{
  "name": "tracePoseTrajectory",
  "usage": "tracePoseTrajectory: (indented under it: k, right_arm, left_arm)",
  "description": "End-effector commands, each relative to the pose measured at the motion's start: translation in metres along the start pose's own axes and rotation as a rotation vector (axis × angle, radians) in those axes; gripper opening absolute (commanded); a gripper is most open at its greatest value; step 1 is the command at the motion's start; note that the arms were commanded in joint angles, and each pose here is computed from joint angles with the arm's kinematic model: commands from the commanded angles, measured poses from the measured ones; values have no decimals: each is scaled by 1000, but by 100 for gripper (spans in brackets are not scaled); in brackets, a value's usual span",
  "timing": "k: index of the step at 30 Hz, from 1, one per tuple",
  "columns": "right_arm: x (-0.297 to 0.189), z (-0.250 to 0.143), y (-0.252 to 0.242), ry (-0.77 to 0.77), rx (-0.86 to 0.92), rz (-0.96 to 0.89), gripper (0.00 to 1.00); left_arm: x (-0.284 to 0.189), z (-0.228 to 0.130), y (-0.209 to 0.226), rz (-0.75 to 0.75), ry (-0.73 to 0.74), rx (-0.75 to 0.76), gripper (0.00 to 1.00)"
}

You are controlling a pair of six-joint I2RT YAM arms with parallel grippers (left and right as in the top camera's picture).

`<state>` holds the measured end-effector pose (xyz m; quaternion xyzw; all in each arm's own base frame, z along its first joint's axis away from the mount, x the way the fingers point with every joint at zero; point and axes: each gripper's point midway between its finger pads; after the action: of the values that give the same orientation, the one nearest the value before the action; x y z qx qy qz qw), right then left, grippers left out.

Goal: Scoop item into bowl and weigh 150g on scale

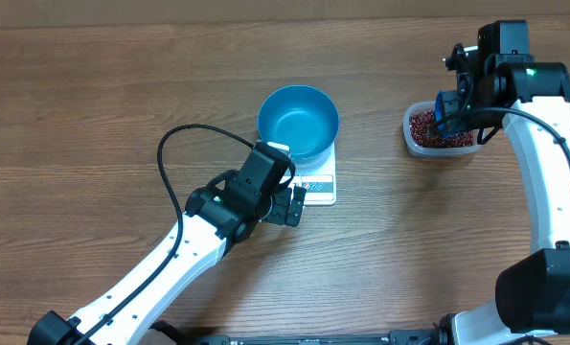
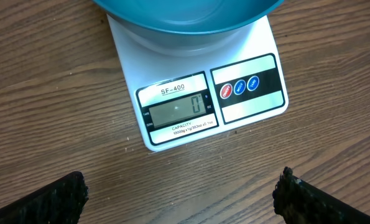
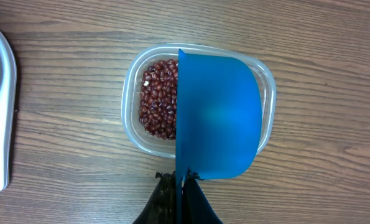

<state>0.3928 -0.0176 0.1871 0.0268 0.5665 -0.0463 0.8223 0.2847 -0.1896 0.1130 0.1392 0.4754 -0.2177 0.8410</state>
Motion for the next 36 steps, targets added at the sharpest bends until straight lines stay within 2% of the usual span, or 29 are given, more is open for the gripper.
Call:
tracePoseTrajectory:
  k: [1,36]
  right_arm:
    - [-11,11,2,-45,9,9,4]
    - [-9,6,1,-25,8,8,4]
  left_arm:
    - [1,-4,3,13,5,14,100]
    - [1,-4,4,14,5,13,99]
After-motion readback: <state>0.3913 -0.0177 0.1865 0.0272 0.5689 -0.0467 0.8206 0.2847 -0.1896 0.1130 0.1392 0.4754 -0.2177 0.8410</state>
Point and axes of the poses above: each gripper's point midway between its finger pads, its own x axis out along the fingers, its own y axis along the line the jaws close on, z = x × y, and after that the axes turned 15 degrees about x, right-handed
